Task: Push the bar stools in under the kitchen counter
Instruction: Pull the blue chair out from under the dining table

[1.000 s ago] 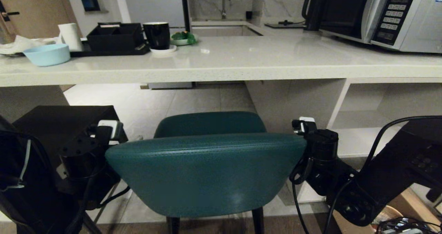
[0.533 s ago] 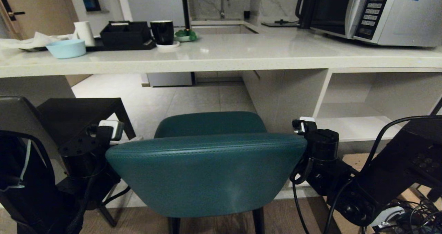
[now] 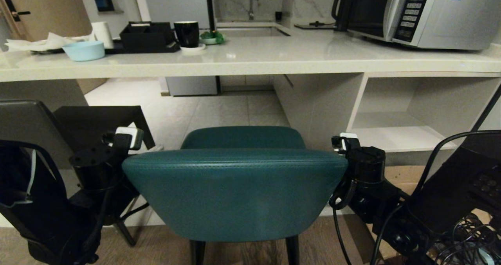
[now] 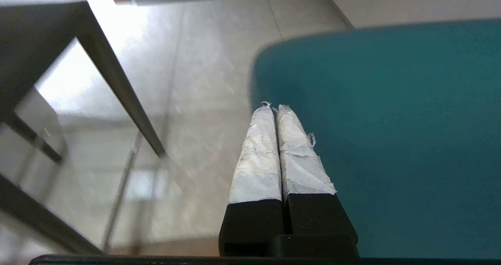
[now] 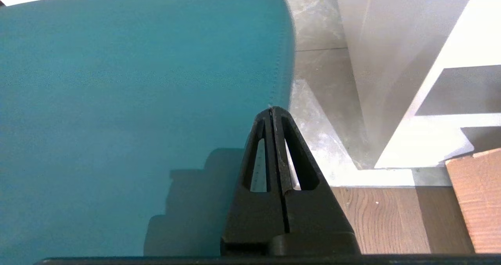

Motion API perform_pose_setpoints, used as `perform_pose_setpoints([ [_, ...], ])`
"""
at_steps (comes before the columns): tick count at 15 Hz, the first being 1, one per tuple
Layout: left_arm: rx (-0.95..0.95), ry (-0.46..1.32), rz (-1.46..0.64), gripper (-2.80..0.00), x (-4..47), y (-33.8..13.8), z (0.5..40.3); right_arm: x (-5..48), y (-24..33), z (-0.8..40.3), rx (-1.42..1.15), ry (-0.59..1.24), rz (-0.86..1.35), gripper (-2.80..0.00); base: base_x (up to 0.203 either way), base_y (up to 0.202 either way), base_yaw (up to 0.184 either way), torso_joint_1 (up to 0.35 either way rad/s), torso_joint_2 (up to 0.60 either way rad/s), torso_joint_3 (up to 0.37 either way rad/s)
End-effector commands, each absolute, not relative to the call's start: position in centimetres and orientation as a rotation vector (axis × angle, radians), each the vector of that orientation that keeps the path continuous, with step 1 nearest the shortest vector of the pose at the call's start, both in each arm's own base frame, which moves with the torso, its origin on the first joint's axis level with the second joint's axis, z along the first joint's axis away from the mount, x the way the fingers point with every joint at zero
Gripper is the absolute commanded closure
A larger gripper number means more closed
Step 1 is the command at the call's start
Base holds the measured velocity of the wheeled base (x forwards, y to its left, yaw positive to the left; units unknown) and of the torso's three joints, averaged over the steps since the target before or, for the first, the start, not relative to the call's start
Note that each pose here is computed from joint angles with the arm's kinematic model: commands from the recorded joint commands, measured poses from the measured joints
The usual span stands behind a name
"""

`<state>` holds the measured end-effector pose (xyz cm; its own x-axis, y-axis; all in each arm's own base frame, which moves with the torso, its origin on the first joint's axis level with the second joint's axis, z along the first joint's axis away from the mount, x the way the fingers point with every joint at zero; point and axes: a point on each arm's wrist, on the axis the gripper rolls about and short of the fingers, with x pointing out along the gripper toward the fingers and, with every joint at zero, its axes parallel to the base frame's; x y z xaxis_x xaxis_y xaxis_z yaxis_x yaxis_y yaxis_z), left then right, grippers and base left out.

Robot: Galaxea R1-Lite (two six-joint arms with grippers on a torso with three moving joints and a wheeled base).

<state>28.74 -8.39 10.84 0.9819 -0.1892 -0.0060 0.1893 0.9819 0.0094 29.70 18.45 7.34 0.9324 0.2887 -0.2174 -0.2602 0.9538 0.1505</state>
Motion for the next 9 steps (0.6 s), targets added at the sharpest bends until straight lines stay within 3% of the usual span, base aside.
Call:
perform_pose_setpoints([
  [1, -0.002, -0.08, -0.169, 0.0, 28.5, -7.8, 12.7, 29.2, 18.7, 8.4, 0.138, 0.205, 0.302, 0.0, 0.0, 0.0, 0.0, 0.0, 0.0, 0.0],
  [9, -0.016, -0.076, -0.155, 0.0, 25.9, -6.7, 13.5, 28.0, 17.5, 11.2, 0.165, 0.147, 0.296, 0.0, 0.0, 0.0, 0.0, 0.0, 0.0, 0.0],
])
